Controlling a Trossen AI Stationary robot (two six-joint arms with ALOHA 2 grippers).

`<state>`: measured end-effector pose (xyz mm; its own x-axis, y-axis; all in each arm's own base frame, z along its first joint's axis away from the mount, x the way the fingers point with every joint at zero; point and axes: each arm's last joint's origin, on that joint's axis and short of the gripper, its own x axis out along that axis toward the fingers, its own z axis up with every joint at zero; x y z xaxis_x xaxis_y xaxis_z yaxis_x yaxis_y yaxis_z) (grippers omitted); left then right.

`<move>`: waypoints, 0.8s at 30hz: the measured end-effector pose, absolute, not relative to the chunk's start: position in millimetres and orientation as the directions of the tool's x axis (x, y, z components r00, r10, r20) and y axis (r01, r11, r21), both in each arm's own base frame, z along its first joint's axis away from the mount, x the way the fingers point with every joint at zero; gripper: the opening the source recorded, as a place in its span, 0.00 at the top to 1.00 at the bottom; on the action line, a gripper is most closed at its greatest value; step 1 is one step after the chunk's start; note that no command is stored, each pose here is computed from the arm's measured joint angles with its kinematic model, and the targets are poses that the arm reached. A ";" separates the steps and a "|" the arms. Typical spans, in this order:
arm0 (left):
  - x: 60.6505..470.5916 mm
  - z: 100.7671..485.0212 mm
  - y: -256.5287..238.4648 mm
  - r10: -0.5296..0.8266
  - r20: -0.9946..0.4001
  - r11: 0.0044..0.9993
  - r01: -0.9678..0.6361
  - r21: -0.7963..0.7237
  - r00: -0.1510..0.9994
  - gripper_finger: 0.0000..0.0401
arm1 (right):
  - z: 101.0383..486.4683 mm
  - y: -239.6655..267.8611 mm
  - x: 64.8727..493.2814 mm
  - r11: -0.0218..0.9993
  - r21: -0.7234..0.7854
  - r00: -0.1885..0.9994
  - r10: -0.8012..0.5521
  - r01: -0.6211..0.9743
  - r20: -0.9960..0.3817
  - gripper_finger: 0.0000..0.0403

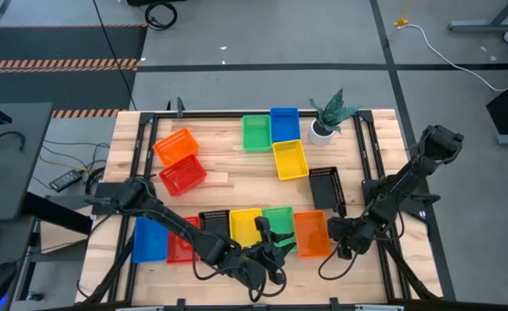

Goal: Stack baskets by color
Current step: Move the right orange bin to the bottom right of the table

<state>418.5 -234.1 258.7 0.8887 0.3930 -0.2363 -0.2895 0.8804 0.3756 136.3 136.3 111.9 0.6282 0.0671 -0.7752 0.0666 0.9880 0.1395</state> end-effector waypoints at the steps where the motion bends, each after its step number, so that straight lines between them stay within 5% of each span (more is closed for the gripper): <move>1: 418.4 258.4 -234.1 0.394 -0.238 0.880 -0.289 0.378 0.888 0.71 | 111.9 136.5 136.2 0.988 0.145 0.624 0.074 0.063 -0.778 0.99; 24: 418.3 258.3 -234.0 0.394 -0.239 0.879 -0.288 0.379 0.888 0.71 | 112.1 135.8 136.7 0.972 0.189 0.634 0.057 0.142 -0.771 0.99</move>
<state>418.3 -234.0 258.3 0.8876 0.3937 -0.2391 -0.2880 0.8794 0.3790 136.7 135.8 112.1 0.6343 0.0574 -0.7709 0.1415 0.9718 0.1888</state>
